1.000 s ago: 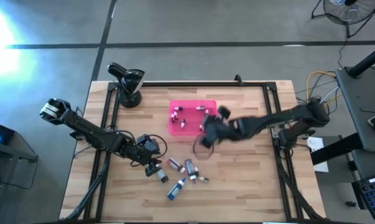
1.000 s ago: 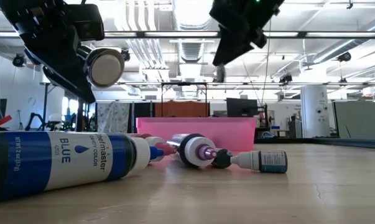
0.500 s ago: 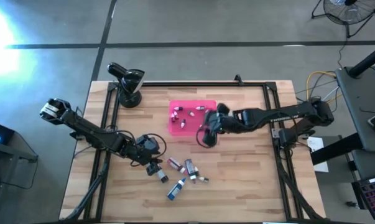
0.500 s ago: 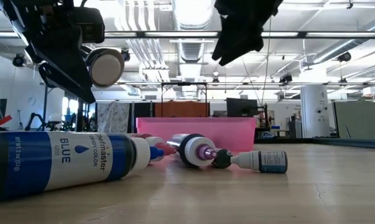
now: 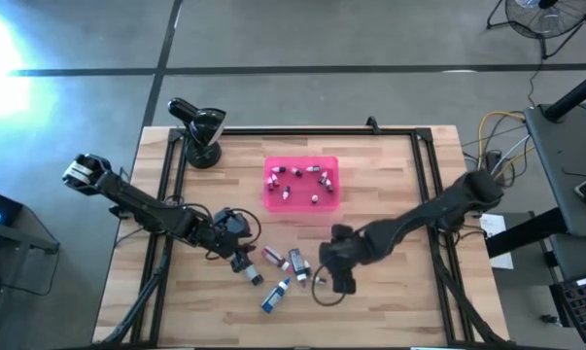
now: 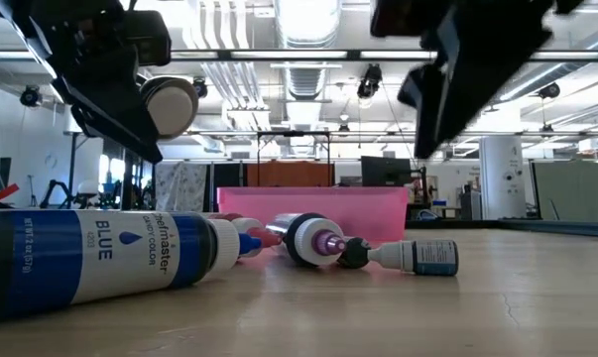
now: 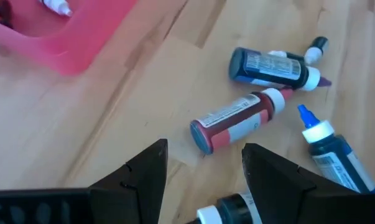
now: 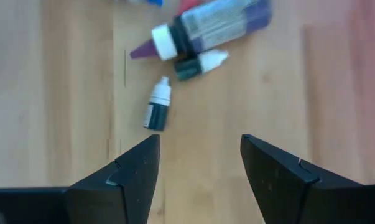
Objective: Pick & Place food coloring
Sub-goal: Put the black food coloring bottle into the pink bin
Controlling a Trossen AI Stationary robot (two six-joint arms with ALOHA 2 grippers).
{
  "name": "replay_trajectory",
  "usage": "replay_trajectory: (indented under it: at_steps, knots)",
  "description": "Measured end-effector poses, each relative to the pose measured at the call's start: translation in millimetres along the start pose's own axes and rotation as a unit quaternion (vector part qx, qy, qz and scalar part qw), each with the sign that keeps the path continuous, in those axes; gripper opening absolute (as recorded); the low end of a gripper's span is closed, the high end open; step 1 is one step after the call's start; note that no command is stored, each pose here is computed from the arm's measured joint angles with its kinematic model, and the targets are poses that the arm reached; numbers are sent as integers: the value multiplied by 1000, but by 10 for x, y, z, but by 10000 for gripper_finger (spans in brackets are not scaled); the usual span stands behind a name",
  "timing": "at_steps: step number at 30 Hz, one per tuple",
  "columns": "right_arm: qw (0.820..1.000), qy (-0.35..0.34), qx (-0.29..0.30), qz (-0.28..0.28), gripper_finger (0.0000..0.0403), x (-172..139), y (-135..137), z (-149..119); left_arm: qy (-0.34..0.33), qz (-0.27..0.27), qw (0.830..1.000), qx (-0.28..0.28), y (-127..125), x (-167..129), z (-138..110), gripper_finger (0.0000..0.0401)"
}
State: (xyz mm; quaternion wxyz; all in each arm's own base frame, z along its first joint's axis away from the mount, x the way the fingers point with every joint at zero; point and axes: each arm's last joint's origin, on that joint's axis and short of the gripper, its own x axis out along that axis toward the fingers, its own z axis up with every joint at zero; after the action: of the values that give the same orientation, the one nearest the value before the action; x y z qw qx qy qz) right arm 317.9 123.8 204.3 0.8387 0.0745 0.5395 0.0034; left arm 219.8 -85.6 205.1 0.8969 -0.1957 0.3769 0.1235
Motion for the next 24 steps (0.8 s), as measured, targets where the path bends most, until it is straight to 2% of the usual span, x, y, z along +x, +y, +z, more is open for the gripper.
replay_trajectory:
  at_steps: [4,7,12,19,24]
  knots:
    - [999,28,38,-12,219,284,107,-76,11,-3,999,33,-13,47,-19,182]
    - [997,36,65,-12,219,367,215,-93,29,-17,996,80,-27,81,-42,182]
    - [995,26,99,-8,219,346,397,-110,39,-33,982,179,-47,126,-60,182]
    - [977,18,212,-12,219,297,580,-211,53,-49,957,281,-62,209,-93,182]
    - [961,24,274,-9,219,273,712,-320,103,-61,946,301,-27,213,-166,182]
